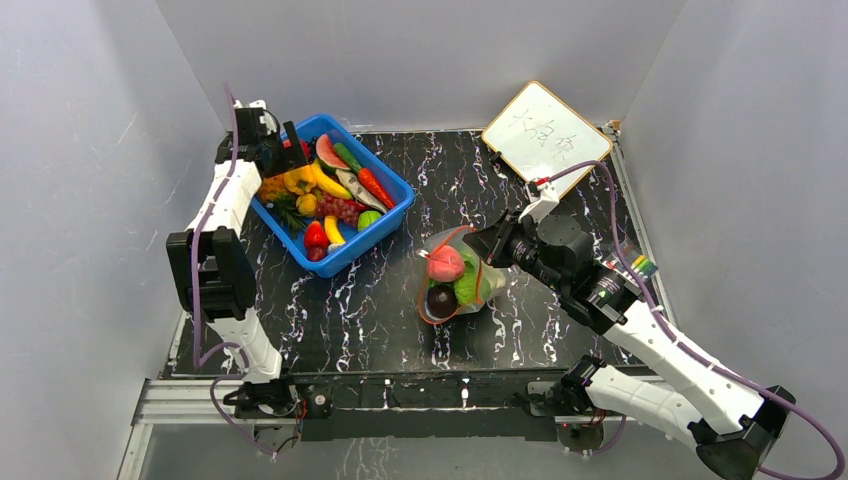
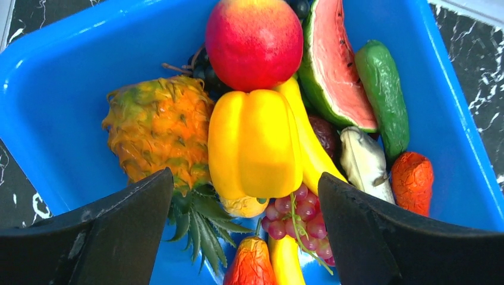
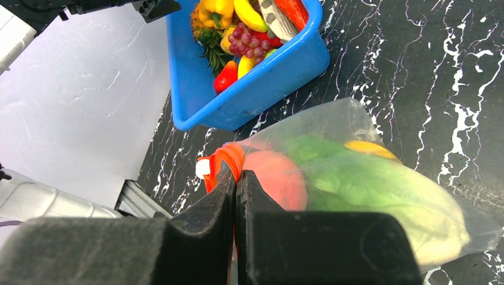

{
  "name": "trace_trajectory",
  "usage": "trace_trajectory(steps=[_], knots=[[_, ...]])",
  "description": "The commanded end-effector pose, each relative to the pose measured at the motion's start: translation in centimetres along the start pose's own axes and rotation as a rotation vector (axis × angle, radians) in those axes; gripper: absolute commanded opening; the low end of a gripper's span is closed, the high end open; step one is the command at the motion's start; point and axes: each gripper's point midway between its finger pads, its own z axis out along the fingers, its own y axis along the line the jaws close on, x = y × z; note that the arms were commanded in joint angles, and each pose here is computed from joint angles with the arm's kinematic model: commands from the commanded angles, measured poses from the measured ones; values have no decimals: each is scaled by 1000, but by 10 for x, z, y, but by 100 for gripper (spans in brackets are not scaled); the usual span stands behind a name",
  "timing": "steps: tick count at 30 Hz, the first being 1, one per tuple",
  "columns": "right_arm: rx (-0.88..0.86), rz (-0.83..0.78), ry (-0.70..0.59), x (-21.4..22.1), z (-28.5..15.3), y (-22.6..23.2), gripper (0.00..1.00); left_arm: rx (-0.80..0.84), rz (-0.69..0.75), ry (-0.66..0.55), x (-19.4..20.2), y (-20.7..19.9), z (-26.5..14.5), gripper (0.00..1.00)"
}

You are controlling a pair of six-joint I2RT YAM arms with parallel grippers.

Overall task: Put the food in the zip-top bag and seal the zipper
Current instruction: Pick up the fake vegetable from the bin.

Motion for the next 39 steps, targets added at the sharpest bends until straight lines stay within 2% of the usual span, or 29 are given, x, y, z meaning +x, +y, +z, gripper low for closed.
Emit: trace_trajectory(steps=[1,16,21,26,39], knots=[[-104,13,-121,-39,-10,34,0,99,-32,-20,-9,-9,4,89],[-104,12,-135,-40,-15,31,0,134,-64,63,19,-11,29,88],[-105,10,-128,-37,-13,31,0,174,-50,74,21,-17,26,76],[-113,12,-140,-40,-15,33,0,198,-49,80,21,-21,21,53],[-104,39,-128,-39,-17,32,0,227,-69,56,20,-25,-20,42]])
